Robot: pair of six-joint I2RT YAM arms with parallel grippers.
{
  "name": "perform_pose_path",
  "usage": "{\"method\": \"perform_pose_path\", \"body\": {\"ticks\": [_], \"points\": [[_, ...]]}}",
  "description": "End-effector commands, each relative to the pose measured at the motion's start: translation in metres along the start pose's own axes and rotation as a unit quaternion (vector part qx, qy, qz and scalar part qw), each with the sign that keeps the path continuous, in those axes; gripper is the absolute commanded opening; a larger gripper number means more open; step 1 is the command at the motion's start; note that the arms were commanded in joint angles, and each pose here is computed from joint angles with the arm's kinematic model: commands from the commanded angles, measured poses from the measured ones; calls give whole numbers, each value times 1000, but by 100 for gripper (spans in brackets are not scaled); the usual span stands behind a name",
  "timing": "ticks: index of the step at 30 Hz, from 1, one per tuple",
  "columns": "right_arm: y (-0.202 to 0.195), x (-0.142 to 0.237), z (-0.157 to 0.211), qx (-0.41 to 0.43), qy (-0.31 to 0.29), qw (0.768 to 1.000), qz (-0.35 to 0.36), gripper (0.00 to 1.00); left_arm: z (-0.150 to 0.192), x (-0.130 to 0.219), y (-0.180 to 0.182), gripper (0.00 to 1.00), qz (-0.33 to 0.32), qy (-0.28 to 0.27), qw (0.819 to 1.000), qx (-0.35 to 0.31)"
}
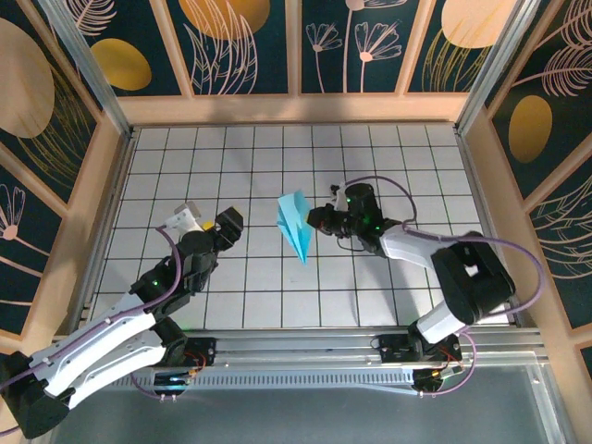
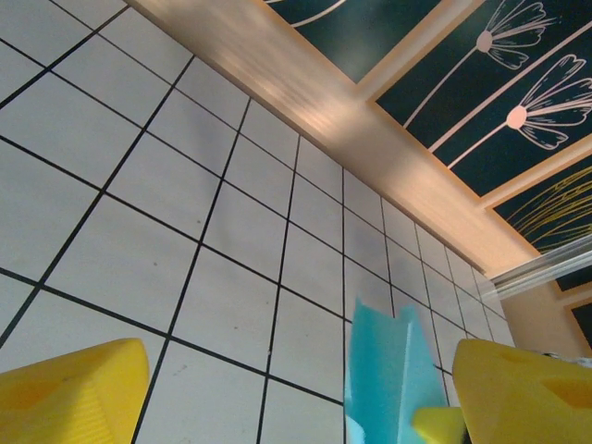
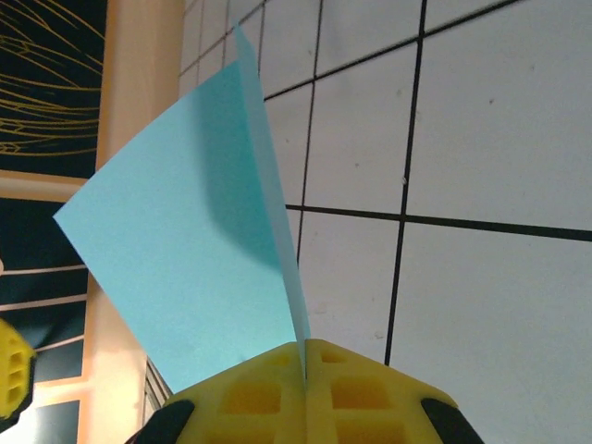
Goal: Fold a paper plane with a square sheet of paper (fold left side to right side)
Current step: Turn over the paper plane at the center of the table.
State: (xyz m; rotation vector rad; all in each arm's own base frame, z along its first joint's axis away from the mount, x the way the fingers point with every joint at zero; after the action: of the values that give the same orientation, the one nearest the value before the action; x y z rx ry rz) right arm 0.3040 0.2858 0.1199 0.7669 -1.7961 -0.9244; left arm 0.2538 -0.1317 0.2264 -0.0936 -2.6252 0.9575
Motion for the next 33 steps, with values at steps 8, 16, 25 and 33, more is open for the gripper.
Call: {"method": "perform_pose_path", "body": {"ticks": [8,16,25,33], "points": [[-23,-44,18,-12,49,999,0,0,5,-4,6,86,-16,6,1000,1],[-60,-37,20,-13,42,996,74,4,16,-11,6,88,-23,26,999,-6],[-73,-24,17,4,34,991,129,16,44,-30,4,90,-42,80,996,-19],[-66,-13,10,24,22,989,145,25,59,-43,-3,90,-43,112,992,-34]]}}
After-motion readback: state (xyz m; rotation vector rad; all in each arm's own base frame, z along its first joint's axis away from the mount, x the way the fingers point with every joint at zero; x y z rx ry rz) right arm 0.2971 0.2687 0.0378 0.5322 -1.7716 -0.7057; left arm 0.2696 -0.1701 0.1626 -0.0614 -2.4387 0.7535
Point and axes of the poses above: each hand's point on the last joint's axis, 136 mm out from that joint toward the fingers, its own x axis back along the fingers, its own y axis along the line the jaws close on, z = x × y, the point moved 1 cm from there along x, back along the fingers, and after that the axes turned 3 degrees about -x, right-handed, at the moved point
